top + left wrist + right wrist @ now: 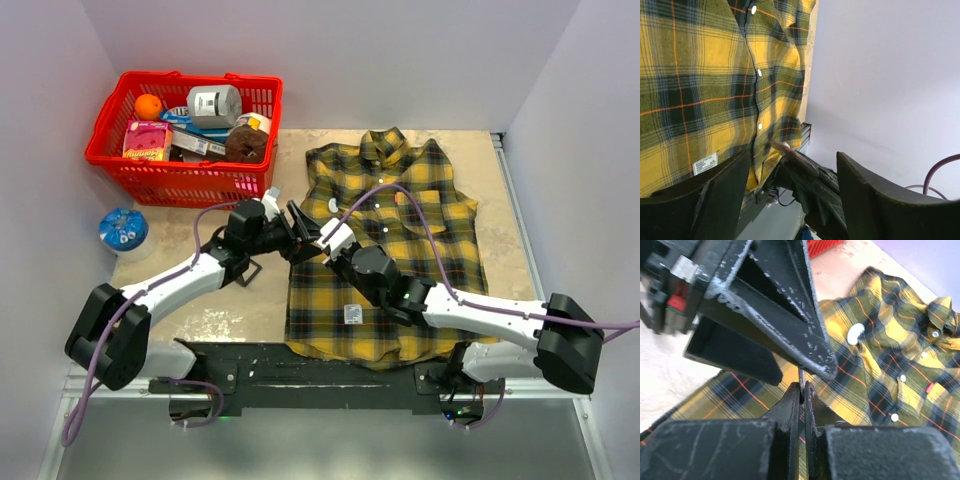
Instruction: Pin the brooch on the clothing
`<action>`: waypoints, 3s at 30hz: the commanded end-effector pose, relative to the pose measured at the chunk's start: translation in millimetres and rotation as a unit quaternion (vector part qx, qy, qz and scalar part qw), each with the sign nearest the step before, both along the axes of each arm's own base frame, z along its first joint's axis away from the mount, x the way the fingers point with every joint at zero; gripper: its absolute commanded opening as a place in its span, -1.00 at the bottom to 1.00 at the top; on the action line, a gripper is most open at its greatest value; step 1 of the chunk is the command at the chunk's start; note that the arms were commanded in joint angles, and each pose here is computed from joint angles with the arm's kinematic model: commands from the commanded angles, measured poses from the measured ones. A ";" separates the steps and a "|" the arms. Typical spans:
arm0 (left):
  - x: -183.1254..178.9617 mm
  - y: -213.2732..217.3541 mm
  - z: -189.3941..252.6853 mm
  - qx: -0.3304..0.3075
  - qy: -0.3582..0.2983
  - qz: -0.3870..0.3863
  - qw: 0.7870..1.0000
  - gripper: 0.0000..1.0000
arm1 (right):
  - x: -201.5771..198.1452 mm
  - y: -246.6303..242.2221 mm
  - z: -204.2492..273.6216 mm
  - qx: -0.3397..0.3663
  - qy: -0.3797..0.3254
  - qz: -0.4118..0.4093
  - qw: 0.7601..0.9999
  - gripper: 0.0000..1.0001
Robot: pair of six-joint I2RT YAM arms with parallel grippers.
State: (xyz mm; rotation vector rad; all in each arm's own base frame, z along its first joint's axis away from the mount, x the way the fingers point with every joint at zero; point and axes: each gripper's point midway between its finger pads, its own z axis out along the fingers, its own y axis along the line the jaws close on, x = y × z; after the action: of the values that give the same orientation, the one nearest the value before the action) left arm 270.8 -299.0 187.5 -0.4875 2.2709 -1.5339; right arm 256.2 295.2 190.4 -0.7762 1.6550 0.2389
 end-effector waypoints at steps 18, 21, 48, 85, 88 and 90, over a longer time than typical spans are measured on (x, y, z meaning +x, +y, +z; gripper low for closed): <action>-3.4 6.2 -20.3 -0.020 0.057 -0.011 0.998 0.13 | -2.7 18.1 -0.8 -0.041 -0.058 -0.012 0.997 -1.00; -3.1 6.4 -20.8 -0.023 0.060 -0.008 0.998 -0.12 | -3.4 17.1 -1.0 -0.045 -0.061 -0.015 0.997 -1.00; 1.2 6.3 -37.7 -0.042 0.079 -0.025 0.996 -1.00 | -1.5 17.6 -20.0 -0.108 -0.073 -0.043 0.991 -0.10; -51.7 39.4 54.0 0.025 -0.495 -0.227 0.838 -1.00 | -24.4 20.8 91.8 0.315 0.193 0.161 0.915 0.16; -58.9 38.9 59.8 0.006 -0.502 -0.232 0.833 -1.00 | -24.5 20.3 89.3 0.311 0.198 0.164 0.915 0.03; -62.6 38.8 61.5 -0.002 -0.507 -0.237 0.829 -1.00 | -29.6 19.9 91.4 0.312 0.199 0.177 0.912 -0.03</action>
State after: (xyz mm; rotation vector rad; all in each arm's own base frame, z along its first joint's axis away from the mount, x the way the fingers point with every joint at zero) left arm 224.0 -259.5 228.6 0.7076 1.6756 -1.4102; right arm 238.2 312.7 251.2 -0.5100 1.7470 1.0974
